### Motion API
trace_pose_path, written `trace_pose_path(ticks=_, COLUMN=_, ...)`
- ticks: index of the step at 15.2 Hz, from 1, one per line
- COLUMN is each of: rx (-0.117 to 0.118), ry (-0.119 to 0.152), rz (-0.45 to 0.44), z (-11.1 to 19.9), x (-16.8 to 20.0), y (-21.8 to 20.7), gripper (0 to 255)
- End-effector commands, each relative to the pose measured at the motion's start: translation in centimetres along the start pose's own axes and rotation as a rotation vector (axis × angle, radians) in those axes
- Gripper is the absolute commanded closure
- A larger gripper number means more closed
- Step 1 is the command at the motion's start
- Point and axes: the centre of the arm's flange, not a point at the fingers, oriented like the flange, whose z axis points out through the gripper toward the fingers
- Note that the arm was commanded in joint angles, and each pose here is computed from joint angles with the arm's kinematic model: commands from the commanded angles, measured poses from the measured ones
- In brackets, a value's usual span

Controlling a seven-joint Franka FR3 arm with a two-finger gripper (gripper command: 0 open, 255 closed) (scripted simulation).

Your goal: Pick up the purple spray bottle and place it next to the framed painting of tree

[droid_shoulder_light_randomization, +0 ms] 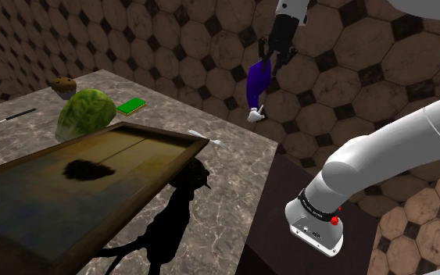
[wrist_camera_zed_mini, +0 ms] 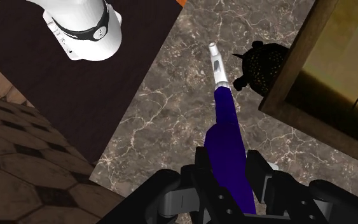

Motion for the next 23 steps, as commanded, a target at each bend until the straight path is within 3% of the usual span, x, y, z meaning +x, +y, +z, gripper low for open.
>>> trace_pose_path(ticks=1, rx=0.0, ry=0.0, rz=0.0, z=-1.0, x=-0.3, y=-0.1, gripper=255)
trace_pose_path(ticks=8, rx=0.0, ry=0.0, rz=0.0, z=-4.0, x=-1.4, y=-0.4, gripper=255)
trace_pose_path(ticks=23, rx=0.0, ry=0.0, rz=0.0, z=2.9, x=-18.4, y=-7.9, gripper=255)
